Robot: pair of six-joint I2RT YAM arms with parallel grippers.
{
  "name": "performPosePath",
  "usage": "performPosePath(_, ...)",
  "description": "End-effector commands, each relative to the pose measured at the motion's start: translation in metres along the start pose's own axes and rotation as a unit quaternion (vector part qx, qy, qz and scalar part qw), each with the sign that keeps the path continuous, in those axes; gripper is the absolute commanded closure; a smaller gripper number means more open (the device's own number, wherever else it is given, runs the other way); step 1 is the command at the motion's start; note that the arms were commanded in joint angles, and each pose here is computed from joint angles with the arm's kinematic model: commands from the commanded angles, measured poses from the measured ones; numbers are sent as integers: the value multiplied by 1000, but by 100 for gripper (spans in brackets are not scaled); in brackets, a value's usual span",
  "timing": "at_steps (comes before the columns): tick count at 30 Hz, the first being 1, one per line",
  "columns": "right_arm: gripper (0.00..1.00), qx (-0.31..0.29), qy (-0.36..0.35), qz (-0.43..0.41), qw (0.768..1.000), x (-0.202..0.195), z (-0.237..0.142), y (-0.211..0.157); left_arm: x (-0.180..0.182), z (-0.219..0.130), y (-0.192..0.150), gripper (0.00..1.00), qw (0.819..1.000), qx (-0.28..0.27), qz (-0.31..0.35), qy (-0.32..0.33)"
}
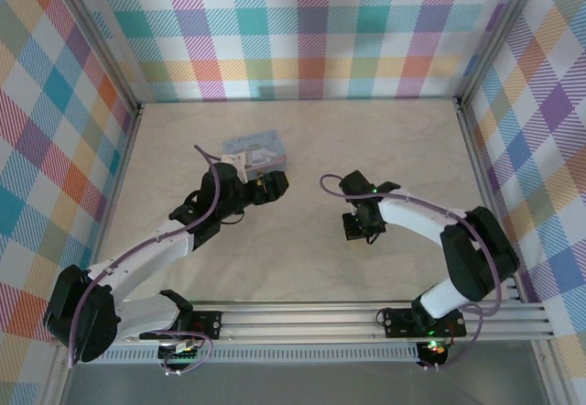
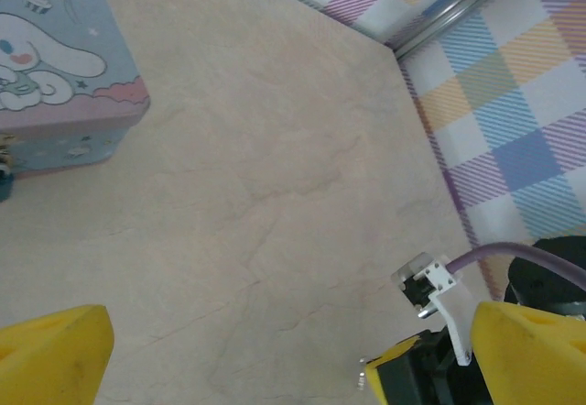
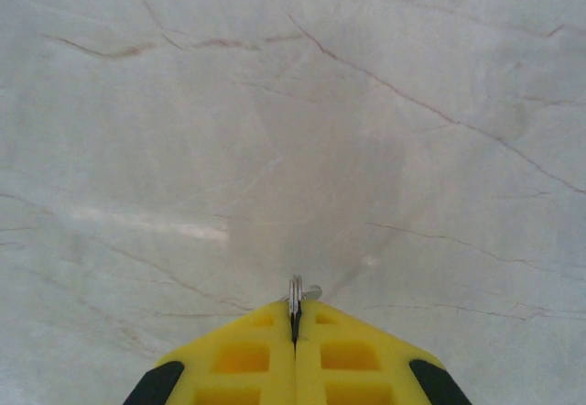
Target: Unlock the padlock with the key
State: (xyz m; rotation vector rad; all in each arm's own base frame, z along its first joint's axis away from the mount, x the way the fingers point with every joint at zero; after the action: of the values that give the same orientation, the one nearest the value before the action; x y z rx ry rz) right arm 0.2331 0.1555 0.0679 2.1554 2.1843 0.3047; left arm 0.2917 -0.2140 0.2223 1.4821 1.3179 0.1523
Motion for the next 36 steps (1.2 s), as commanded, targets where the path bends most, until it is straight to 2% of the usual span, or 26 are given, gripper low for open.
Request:
performPosePath(1, 100, -60, 63, -5, 996, 16, -18, 11, -19, 2, 13, 0, 997, -6, -67, -39)
performPosePath(6, 100, -151, 156, -13, 976, 34, -57, 24, -28, 7, 16, 0, 985, -1, -156, -70)
performPosePath(9, 100, -208, 212, -24, 955, 44, -83, 31, -32, 12, 14, 0, 971, 15, -226, -82)
performPosePath(14, 100, -280, 285, -49, 915, 59, -120, 39, -37, 21, 9, 1, 935, 37, -339, -96)
performPosePath(18, 100, -309, 325, -73, 891, 69, -141, 42, -39, 28, 3, 3, 901, 48, -418, -104)
performPosePath(21, 100, -323, 359, -79, 872, 78, -152, 44, -48, 34, 3, 12, 872, 49, -466, -140)
performPosePath(29, 100, -352, 420, -82, 833, 99, -173, 49, -75, 53, -8, 21, 835, 77, -512, -184)
performPosePath(36, 100, -349, 431, -92, 827, 108, -174, 49, -90, 68, -18, 30, 816, 89, -532, -206)
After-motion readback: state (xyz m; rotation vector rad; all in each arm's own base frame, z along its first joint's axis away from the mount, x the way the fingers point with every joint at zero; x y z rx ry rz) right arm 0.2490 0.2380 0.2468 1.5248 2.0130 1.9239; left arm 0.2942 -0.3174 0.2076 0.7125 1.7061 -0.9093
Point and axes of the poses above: each hand's point on the last joint's axis, 136 mm out from that joint toward the fingers, its own z axis out along the fingers, its own x axis along the line the jaws close on, y = z × x, the point moved 3 cm from there along -z, back along the fingers, and after that the axes turned 11 degrees about z, right-handed, at the moved point
